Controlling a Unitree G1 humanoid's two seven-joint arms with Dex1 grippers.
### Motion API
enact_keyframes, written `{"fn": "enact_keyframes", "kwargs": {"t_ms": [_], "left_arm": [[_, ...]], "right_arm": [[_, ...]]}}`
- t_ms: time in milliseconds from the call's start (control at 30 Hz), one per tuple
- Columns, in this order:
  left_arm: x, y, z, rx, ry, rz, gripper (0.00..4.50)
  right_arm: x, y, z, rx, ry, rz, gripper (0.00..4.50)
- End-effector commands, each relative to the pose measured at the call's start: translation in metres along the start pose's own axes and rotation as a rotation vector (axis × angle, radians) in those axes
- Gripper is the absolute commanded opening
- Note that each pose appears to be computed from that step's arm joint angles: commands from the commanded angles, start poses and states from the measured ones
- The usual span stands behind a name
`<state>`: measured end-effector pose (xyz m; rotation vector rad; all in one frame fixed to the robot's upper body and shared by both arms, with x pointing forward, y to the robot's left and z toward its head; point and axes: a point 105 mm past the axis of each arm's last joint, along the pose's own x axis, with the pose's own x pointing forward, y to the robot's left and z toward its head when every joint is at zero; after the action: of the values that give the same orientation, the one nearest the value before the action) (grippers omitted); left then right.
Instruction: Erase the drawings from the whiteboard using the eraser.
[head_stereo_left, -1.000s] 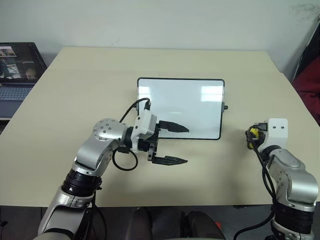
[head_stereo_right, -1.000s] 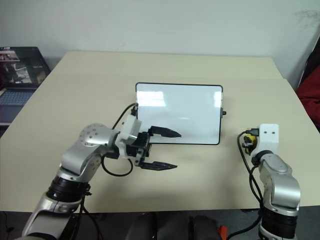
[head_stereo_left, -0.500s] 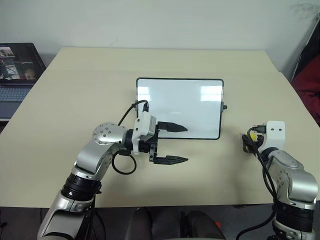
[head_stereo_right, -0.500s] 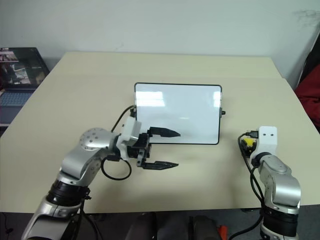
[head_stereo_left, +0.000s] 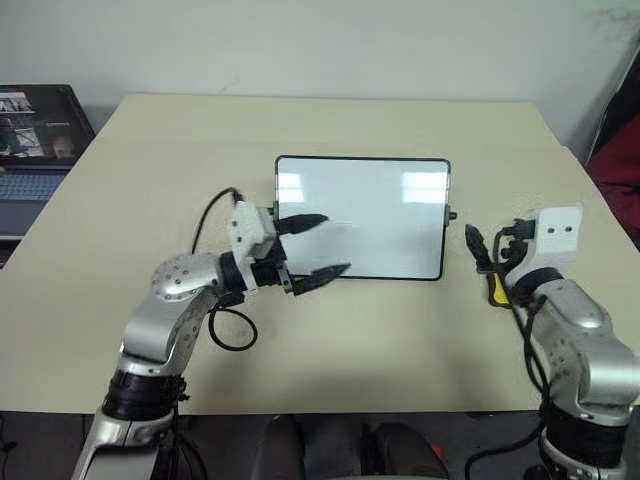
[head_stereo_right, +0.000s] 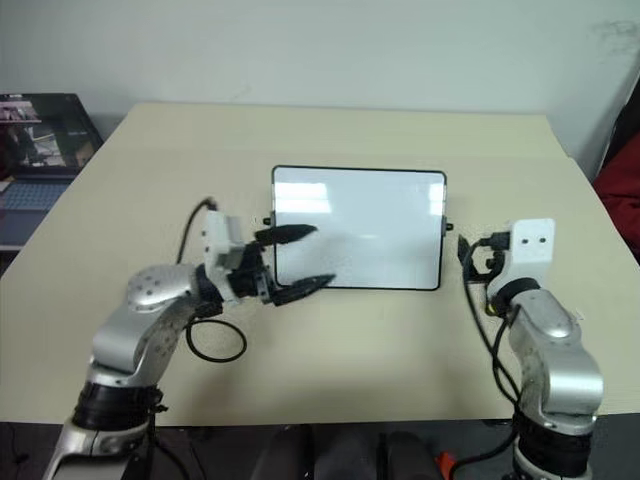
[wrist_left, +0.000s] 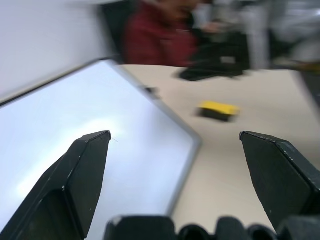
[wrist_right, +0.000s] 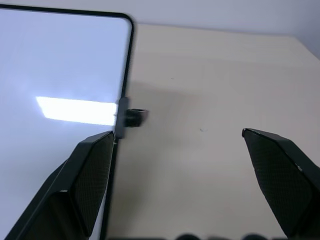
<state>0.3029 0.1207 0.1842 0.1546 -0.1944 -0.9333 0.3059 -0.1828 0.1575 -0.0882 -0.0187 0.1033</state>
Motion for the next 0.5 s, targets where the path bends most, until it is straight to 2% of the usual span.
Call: {"fn": "enact_keyframes", "kwargs": {"t_ms": [33, 133, 267, 367, 500], "left_arm": [[-0.011, 0.006, 0.019, 0.03, -0.09, 0.209, 4.5], [-0.018, 0.007, 0.018, -0.007, -0.114, 0.319, 4.5], [-0.035, 0.009, 0.005, -0.015, -0.086, 0.456, 4.5], [-0.075, 0.022, -0.029, -0.014, 0.005, 0.692, 4.5], [-0.101, 0.023, -0.044, -0.003, 0.027, 0.838, 4.5]], "right_arm": [[-0.016, 0.02, 0.022, 0.0, -0.197, 0.03, 4.46], [-0.026, 0.023, 0.015, 0.051, -0.221, 0.017, 4.46], [-0.042, 0.028, 0.002, 0.016, -0.259, 0.038, 4.46], [-0.06, 0.019, -0.026, 0.04, -0.24, -0.021, 4.46], [-0.069, 0.015, -0.057, 0.063, -0.179, -0.059, 4.46]]}}
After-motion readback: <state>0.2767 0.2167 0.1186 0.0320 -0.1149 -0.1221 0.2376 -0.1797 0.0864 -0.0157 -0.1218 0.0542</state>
